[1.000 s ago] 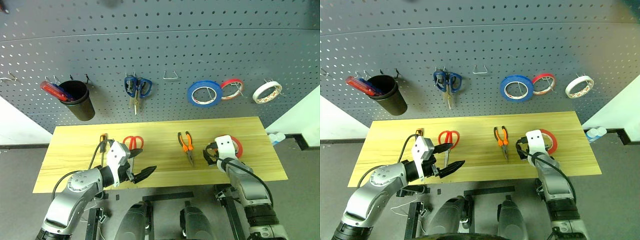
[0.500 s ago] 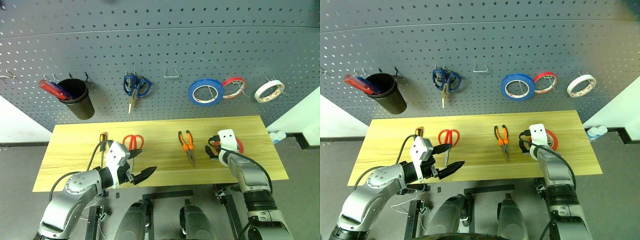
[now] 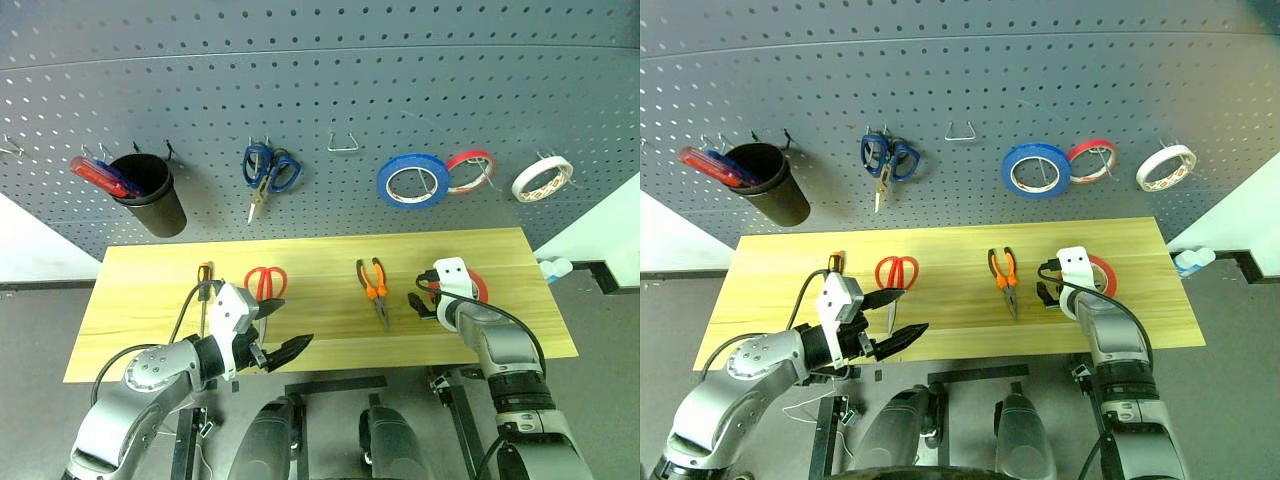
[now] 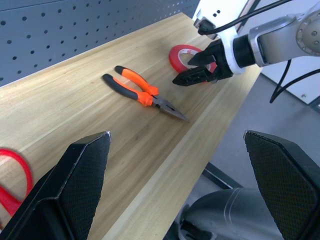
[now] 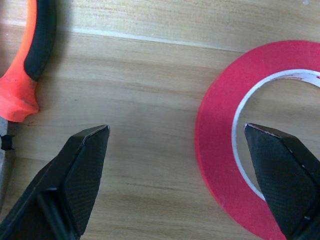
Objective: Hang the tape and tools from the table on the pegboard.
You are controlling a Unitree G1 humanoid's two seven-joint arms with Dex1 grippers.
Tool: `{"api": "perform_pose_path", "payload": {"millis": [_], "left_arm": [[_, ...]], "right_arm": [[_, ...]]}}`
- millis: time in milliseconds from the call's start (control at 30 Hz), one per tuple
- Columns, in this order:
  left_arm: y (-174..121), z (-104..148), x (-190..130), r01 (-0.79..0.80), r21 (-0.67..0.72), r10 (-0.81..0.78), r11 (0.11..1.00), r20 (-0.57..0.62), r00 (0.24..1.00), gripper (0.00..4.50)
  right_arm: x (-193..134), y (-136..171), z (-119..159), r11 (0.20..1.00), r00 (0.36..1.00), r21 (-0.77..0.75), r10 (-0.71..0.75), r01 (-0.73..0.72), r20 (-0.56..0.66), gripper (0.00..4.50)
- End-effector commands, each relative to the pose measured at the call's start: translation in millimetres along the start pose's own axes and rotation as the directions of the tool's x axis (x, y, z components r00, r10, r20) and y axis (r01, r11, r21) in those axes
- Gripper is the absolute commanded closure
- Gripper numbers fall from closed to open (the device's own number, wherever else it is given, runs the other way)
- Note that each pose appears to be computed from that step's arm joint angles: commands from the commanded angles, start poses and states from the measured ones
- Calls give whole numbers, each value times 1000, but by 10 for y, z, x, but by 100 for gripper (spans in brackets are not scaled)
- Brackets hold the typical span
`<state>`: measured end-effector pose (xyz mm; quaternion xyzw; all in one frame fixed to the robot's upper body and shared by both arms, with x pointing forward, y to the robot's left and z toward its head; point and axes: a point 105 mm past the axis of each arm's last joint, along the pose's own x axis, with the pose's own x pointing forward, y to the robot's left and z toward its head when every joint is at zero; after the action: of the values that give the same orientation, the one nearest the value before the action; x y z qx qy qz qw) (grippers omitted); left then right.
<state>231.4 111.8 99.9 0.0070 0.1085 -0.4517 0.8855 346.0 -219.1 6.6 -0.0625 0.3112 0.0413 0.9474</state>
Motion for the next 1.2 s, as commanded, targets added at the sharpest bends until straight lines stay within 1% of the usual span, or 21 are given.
{"api": "perform_pose_path", "payload": {"millis": [33,233,533,633,800,933,967,1200], "left_arm": [[-108,95,-23,23,11,-23,1000,29,999,4],[-162,97,-56,22,-4,-22,1000,24,999,4],[-194,101,-78,19,-15,-19,1000,21,1000,4],[-186,106,-73,17,-16,-16,1000,22,1000,0],[-133,145,-85,-3,-8,3,1000,37,999,0],[-122,170,-96,-8,-5,8,1000,49,999,0],[-126,172,-96,-6,-6,7,1000,50,999,0],[-131,168,-80,-1,-5,1,1000,52,999,0]], "right_arm": [[-21,-6,56,1000,1000,-4,5,-5,10,0],[-5,-42,24,1000,1000,-13,-3,3,-13,0],[16,-96,50,999,999,-20,-30,29,-15,0],[21,-113,51,999,999,-18,-40,40,-17,61],[34,-123,57,999,999,-19,-46,45,-14,234],[40,-133,61,999,999,-19,-48,47,-12,363],[42,-136,62,999,999,-19,-48,48,-12,380],[-4,-209,117,998,998,-21,-61,61,6,381]]}}
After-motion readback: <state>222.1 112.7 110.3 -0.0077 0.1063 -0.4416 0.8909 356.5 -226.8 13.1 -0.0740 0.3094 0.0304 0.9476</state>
